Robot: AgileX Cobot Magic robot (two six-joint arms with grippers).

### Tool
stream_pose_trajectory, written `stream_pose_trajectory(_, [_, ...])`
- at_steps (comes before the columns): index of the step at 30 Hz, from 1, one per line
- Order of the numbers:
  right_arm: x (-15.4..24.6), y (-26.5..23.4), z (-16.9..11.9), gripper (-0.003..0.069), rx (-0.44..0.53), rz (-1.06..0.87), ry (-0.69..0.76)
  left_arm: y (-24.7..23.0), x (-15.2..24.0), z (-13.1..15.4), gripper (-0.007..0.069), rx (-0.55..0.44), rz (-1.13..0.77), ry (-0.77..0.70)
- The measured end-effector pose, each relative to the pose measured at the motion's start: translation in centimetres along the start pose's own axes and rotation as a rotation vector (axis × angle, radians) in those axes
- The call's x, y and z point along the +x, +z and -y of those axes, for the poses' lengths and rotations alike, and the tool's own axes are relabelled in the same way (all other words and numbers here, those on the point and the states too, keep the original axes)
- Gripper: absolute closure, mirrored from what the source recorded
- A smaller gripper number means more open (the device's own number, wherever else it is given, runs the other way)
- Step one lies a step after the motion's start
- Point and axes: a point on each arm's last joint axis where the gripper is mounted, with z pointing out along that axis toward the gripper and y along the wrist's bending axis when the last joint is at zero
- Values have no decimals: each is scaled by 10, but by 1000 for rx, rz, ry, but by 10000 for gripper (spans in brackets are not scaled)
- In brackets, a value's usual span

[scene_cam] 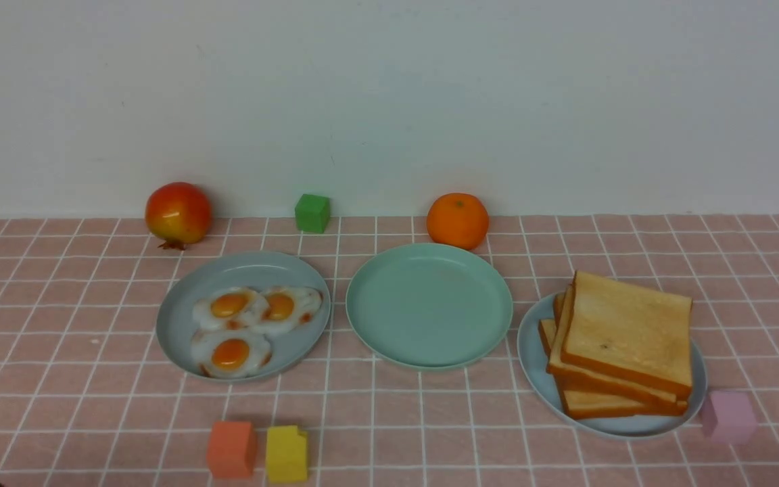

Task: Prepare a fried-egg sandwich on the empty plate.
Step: Grab a slice of bread with your right arm

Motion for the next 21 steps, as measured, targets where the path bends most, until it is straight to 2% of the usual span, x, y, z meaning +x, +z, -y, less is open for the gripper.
stream_pose_trajectory(2, [0, 0, 0, 419, 0, 0, 0, 0, -2, 2, 385, 29, 27, -113])
stream_pose_trajectory(5, [0, 0, 0, 419, 0, 0, 0, 0, -5, 4, 389, 53, 57, -180])
stream_pose_trajectory(7, [0, 0, 0, 419, 0, 0, 0, -3, -8, 14, 428, 66, 29, -163])
stream_pose_trajectory(10, [0, 0, 0, 419, 0, 0, 0, -9, -14, 36, 521, 78, -47, -32])
stream_pose_trajectory(12, [0, 0, 0, 419, 0, 0, 0, -8, -22, 60, 601, 43, -148, 155])
stream_pose_trajectory(14, [0, 0, 0, 419, 0, 0, 0, -4, -31, 82, 613, 15, -275, 341])
stream_pose_trajectory(16, [0, 0, 0, 419, 0, 0, 0, 4, -35, 96, 613, -8, -394, 452])
stream_pose_trajectory(21, [0, 0, 0, 419, 0, 0, 0, 24, -40, 119, 613, -54, -654, 581])
